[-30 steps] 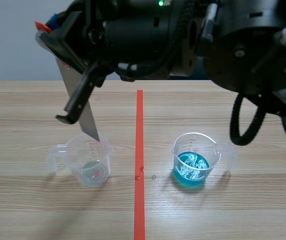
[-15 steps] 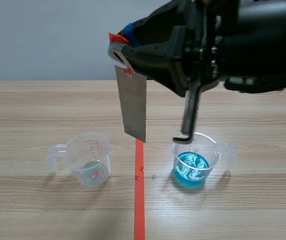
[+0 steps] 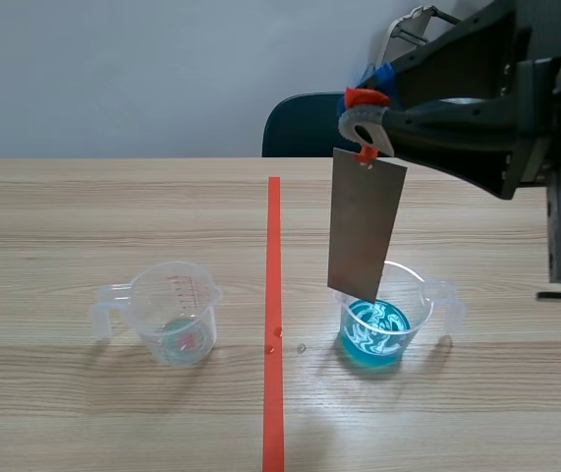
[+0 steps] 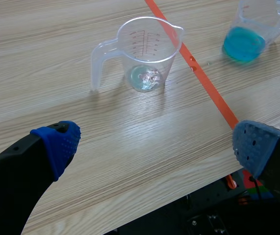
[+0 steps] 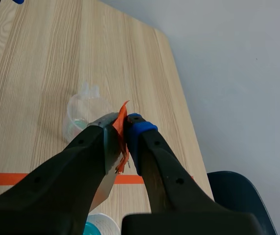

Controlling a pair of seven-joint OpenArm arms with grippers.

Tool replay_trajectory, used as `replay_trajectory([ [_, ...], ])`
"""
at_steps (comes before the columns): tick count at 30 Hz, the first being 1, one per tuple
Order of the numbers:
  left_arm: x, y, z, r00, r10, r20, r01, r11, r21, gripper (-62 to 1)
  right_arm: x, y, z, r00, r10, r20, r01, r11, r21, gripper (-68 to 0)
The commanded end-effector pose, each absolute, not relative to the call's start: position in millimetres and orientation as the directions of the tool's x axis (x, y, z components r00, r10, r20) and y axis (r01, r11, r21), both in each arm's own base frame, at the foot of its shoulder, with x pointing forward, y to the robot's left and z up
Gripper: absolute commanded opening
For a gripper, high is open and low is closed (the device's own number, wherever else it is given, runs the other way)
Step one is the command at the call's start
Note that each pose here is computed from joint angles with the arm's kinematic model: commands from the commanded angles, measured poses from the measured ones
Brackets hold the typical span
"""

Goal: Do the redox reaction experiment

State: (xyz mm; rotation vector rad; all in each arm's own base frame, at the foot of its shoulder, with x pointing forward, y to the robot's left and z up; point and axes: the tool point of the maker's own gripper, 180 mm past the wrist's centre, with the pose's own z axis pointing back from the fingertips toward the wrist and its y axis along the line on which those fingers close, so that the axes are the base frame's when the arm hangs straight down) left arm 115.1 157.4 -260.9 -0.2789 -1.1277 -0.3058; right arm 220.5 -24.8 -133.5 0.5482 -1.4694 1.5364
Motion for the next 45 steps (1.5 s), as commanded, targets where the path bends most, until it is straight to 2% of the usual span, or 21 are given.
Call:
replay_trajectory([
  [1, 117, 157, -256, 0.379, -0.087, 0.921, 0.375, 0.925, -0.067, 1.4, 228, -28, -129, -0.498, 0.296, 0.815, -0.819, 0.147, -0.554, -66.8],
  [14, 117, 157, -256, 0.379, -0.087, 0.921, 0.375, 0.925, -0.067, 1.4, 244, -54, -147, -0.510, 0.342, 0.789, -0.807, 0.127, -0.577, -66.9],
  [45, 117, 157, -256, 0.379, -0.087, 0.921, 0.375, 0.925, -0.067, 1.4, 241, -54, -146, -0.509, 0.327, 0.796, -0.813, 0.121, -0.569, -66.9],
])
